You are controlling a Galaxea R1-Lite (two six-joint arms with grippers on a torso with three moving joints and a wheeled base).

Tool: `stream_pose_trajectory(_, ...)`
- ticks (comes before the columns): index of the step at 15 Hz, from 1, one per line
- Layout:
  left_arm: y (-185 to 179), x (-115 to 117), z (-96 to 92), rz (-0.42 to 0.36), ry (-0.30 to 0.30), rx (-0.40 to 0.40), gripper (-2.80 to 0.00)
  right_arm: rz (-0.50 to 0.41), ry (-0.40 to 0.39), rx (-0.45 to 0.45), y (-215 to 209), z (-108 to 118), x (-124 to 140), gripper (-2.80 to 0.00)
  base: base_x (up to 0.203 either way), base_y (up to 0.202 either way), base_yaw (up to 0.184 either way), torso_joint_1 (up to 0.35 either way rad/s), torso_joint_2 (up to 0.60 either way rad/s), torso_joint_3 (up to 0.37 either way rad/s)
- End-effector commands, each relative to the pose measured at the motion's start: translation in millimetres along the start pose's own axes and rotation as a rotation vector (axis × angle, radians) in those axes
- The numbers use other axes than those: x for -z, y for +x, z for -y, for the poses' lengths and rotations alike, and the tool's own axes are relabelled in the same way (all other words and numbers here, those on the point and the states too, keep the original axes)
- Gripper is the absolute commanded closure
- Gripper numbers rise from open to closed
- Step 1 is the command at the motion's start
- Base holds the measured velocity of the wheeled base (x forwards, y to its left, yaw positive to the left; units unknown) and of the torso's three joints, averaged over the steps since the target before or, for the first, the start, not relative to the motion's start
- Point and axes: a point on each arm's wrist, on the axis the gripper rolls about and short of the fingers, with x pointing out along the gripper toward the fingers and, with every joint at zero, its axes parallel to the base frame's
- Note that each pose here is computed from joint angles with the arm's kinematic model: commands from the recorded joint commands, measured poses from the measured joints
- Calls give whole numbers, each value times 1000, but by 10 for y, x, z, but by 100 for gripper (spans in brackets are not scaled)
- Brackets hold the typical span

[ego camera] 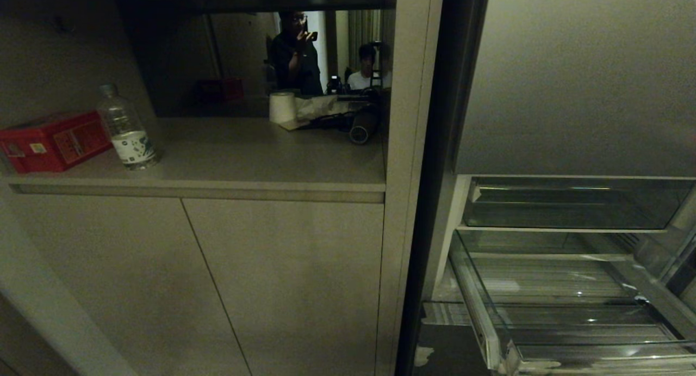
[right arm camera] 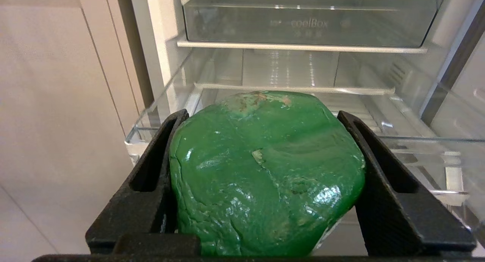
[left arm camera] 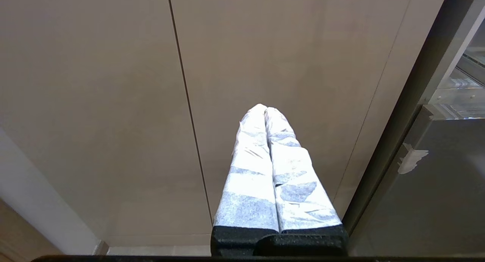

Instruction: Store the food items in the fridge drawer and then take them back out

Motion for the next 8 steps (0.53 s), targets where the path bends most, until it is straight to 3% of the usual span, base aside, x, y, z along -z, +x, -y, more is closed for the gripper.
stream_pose_trajectory(1, 1, -1, 0, -1, 0, 0, 0, -125, 0, 3, 91, 0, 75, 0, 0, 0, 0, 0, 0, 0)
stream_pose_trajectory(3, 1, 1, 0, -3, 0, 0, 0, -234, -6, 2, 219, -3, 33, 0, 0, 0, 0, 0, 0, 0)
stream_pose_trajectory(8, 1, -1, 0, -1, 0, 0, 0, -363, -53, -29, 705, -20, -216, 0, 0, 0, 0, 0, 0, 0)
